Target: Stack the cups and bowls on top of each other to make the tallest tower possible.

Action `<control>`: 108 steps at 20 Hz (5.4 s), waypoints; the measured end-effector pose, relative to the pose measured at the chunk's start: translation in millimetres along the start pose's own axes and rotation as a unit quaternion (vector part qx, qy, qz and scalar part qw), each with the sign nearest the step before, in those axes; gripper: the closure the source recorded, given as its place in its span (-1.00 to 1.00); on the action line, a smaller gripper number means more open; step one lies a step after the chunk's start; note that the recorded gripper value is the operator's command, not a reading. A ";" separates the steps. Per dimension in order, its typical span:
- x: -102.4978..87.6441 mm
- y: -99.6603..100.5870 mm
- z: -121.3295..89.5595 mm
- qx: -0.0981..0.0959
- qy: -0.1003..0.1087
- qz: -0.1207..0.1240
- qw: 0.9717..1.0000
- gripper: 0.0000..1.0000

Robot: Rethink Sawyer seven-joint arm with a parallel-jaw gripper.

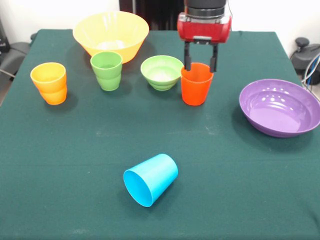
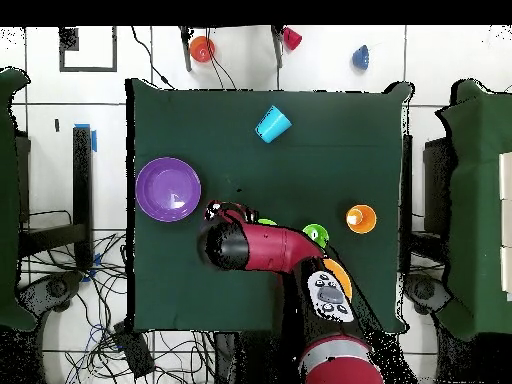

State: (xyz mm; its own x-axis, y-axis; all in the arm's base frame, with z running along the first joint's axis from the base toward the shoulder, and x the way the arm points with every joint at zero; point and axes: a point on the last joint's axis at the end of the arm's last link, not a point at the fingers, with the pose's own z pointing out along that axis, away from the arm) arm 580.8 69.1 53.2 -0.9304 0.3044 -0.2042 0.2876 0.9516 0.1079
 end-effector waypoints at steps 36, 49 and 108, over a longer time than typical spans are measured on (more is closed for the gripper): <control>61.2 -16.4 79.5 -0.034 0.057 0.049 0.997 -1.00; 34.7 -22.8 64.7 -0.043 0.008 0.019 0.999 1.00; -22.3 110.6 12.5 -0.058 0.021 0.049 0.997 1.00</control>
State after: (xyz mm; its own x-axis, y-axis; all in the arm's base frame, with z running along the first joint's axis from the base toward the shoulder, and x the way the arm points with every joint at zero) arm 636.2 168.0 57.5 -0.9085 0.3917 -0.1455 0.3525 0.9054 0.2368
